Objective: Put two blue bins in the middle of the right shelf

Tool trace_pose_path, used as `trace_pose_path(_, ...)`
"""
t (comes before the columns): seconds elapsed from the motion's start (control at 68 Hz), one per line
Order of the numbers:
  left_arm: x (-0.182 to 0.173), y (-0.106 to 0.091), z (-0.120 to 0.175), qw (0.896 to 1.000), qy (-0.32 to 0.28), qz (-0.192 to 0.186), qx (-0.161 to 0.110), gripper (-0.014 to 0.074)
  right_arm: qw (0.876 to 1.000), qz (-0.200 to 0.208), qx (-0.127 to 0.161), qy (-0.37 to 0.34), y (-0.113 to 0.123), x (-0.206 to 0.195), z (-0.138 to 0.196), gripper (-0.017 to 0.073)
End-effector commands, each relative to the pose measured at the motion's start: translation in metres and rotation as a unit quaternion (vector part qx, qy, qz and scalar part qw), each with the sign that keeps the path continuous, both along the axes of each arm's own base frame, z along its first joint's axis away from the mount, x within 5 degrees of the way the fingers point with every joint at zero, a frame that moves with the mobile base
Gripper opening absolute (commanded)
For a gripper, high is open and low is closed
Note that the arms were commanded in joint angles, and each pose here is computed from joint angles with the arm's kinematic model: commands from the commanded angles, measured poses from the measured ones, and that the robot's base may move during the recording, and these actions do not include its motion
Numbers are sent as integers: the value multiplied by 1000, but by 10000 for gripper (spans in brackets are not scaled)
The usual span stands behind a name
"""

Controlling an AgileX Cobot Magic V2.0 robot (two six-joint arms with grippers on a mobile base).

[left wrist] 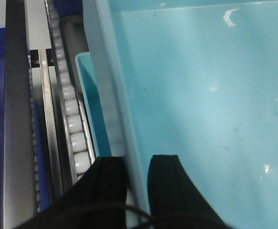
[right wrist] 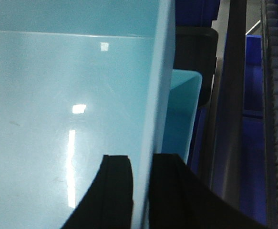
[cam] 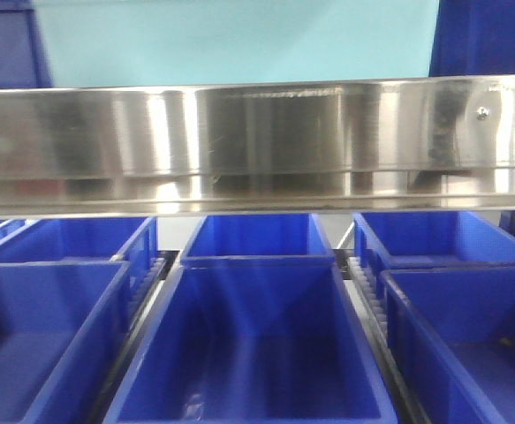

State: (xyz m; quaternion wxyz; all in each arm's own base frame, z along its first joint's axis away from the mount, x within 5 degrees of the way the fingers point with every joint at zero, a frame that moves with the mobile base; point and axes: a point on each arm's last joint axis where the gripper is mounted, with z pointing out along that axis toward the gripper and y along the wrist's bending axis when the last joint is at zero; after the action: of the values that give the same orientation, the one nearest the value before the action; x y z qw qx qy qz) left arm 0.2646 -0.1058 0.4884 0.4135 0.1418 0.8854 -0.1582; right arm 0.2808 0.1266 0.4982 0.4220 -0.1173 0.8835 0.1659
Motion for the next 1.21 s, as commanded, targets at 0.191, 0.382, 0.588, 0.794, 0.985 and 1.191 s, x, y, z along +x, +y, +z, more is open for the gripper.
trace_pose_path(0.191, -5, -1, 9, 1000, -22, -11, -14, -111, 999, 5, 12, -36, -1, -3, 11, -151)
trace_pose_path(0.382, -5, -1, 9, 1000, -22, -11, -14, -111, 999, 5, 12, -36, -1, -3, 11, -151)
trace_pose_path(0.588, -5, -1, 9, 1000, -22, -11, -14, -111, 999, 5, 12, -36, -1, -3, 11, -151)
trace_pose_path(0.794, -5, -1, 9, 1000, -22, -11, -14, -111, 999, 5, 12, -36, -1, -3, 11, -151)
trace_pose_path(0.985, -5, -1, 9, 1000, -22, -11, -14, -111, 999, 5, 12, -36, -1, -3, 11, -151)
trace_pose_path(1.191, -5, -1, 9, 1000, -22, -11, -14, -111, 999, 5, 12, -36, -1, -3, 11, -151)
